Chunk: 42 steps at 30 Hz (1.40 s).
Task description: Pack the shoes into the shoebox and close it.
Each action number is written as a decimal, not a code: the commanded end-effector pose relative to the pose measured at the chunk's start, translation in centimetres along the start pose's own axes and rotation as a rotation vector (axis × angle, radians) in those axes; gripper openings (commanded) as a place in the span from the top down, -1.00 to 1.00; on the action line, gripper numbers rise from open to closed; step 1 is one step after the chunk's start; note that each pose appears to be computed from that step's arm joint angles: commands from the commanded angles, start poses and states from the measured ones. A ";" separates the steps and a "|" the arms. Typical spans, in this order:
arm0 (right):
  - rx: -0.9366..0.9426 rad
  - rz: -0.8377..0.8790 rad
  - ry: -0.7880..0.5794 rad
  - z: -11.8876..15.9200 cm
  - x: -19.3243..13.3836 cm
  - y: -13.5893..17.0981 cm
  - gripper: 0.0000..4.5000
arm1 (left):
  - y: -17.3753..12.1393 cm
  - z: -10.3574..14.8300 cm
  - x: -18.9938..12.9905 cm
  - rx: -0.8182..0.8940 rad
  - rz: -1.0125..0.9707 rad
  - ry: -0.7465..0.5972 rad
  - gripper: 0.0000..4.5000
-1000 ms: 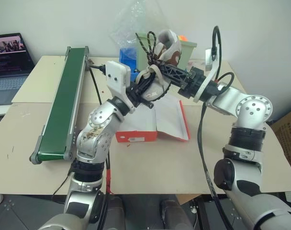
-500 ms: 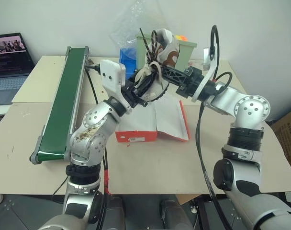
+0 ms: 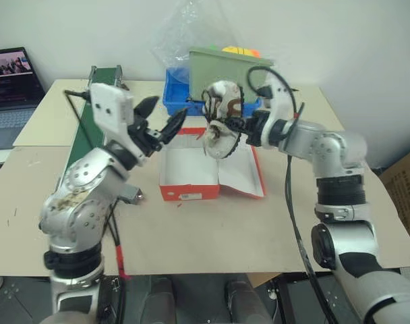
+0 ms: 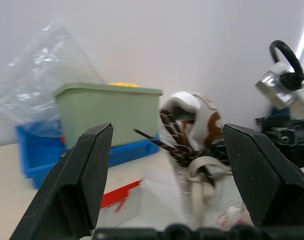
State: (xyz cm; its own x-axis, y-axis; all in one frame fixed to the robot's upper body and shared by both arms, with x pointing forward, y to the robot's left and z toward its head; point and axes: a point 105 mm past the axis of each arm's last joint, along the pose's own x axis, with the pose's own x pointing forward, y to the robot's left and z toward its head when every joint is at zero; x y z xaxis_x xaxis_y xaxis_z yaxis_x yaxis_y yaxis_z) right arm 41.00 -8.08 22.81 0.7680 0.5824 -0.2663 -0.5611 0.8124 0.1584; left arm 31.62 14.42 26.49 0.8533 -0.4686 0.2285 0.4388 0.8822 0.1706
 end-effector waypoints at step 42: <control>-0.155 -0.131 0.258 -4.4 6.6 2.6 0.84 | -1.3 -1.2 -0.6 0.006 0.168 -0.057 -0.65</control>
State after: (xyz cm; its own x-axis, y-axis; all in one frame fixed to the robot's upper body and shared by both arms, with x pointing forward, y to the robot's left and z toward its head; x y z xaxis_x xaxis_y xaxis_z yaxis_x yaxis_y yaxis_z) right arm 42.86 -2.75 15.80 0.7134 0.4172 -0.5631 -0.4998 0.8661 0.0085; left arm 31.58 13.76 23.35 0.9180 -0.3145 0.2415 0.2959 0.9488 0.1109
